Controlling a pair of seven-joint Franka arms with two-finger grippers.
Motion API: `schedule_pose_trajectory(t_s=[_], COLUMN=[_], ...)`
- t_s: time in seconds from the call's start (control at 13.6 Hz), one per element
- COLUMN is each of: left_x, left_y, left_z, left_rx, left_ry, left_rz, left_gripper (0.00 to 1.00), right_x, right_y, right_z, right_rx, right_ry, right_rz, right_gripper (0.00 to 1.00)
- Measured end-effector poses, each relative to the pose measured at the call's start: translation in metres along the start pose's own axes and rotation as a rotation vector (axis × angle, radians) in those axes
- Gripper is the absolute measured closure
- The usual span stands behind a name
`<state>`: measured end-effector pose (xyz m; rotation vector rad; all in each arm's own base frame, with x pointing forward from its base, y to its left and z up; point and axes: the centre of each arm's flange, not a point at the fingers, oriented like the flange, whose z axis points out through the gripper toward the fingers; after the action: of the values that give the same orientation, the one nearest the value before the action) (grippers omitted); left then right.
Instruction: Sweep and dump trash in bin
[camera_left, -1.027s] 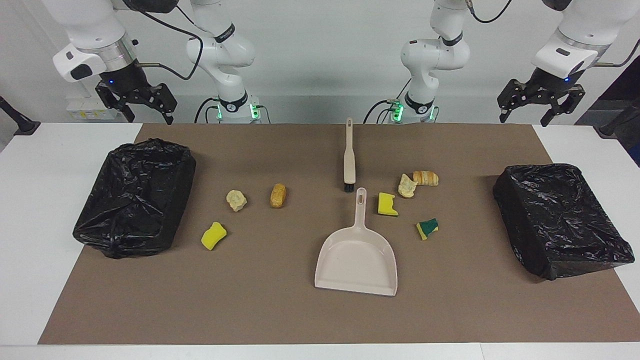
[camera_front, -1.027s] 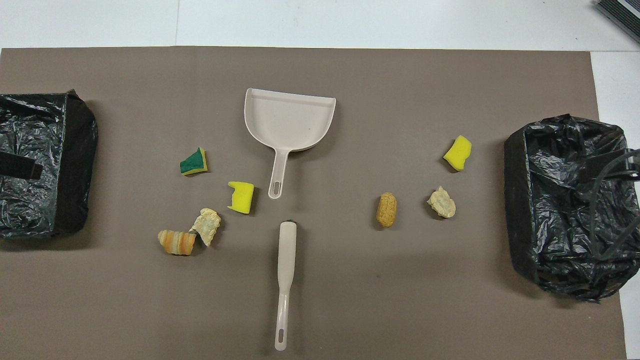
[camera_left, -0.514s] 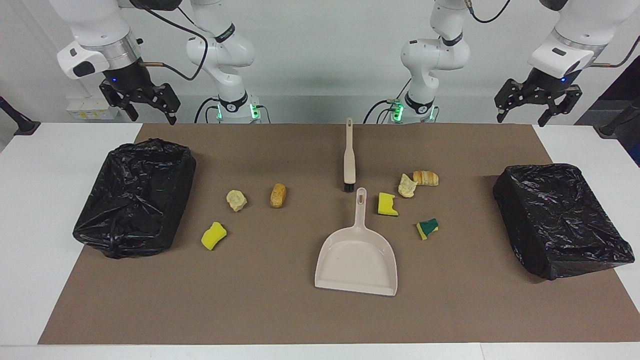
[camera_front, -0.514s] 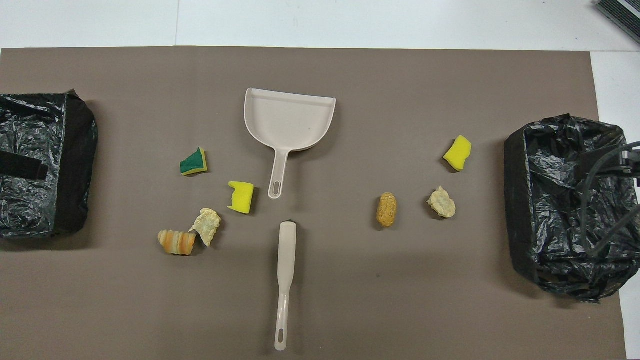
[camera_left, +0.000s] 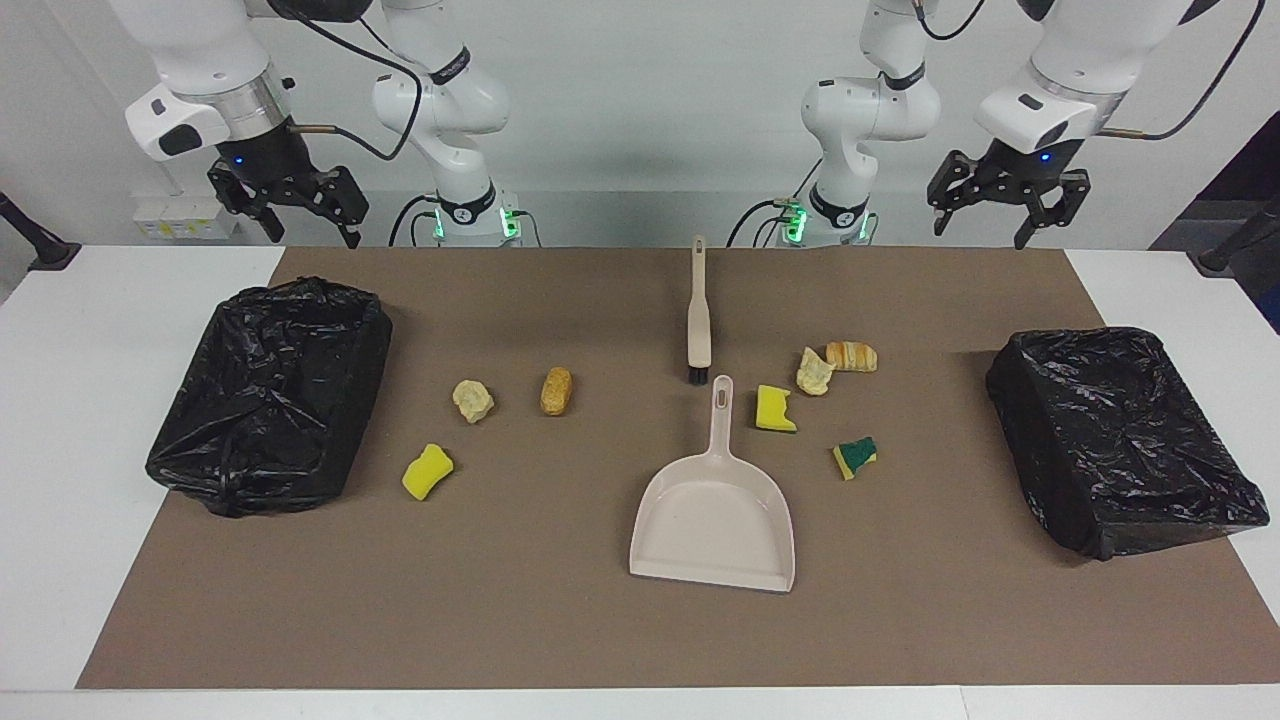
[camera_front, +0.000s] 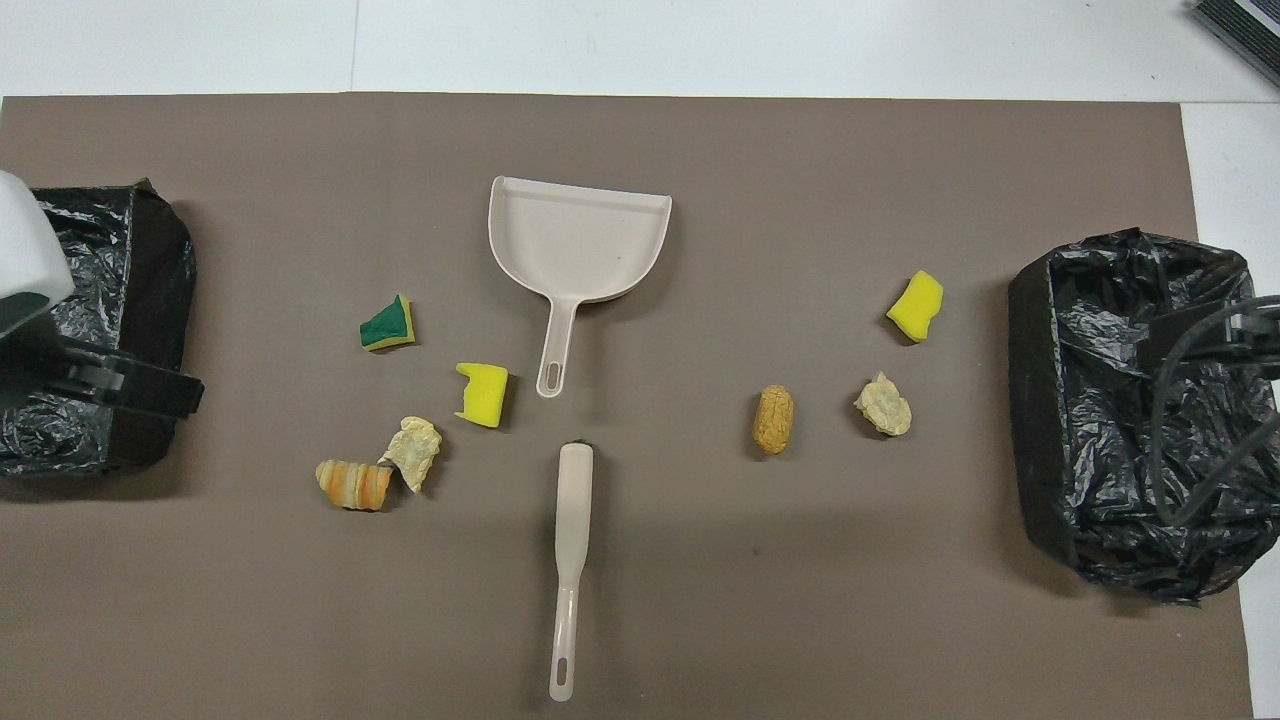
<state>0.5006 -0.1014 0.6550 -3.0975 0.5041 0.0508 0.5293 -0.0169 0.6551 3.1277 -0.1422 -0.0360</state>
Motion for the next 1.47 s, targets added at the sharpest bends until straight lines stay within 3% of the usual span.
schedule_pose_trajectory(t_s=[0.22,0.51,0.73,1.03,1.25,1.47], left_x=[-0.019,-0.073,-0.094,-0.116,-0.135,-0.146], left_y=[0.063,0.141,0.186,0.239,0.277,0.306], left_z=[0.031,0.087,0.128,0.180,0.203,0.256], left_rx=[-0.007,-0.037,-0.046,-0.044,-0.059,-0.065], left_ry=[-0.020,-0.046,-0.041,-0.033,-0.021,0.001], left_rz=[-0.005,0.054,0.039,0.047,0.042,-0.004], left_gripper=[0.00,0.00,0.00,0.00,0.00,0.00], right_x=[-0.003,0.001,0.018,0.045,0.048,0.045], right_y=[-0.004,-0.032,-0.062,-0.142,-0.216,-0.272], right_z=[-0.001,0.017,0.045,0.094,0.130,0.165], right_rx=[0.001,0.004,0.062,0.132,0.151,0.157], right_ry=[0.000,-0.042,-0.078,-0.070,-0.066,-0.067], right_rz=[-0.025,-0.064,-0.015,0.069,0.153,0.198], right_gripper=[0.00,0.00,0.00,0.00,0.00,0.00])
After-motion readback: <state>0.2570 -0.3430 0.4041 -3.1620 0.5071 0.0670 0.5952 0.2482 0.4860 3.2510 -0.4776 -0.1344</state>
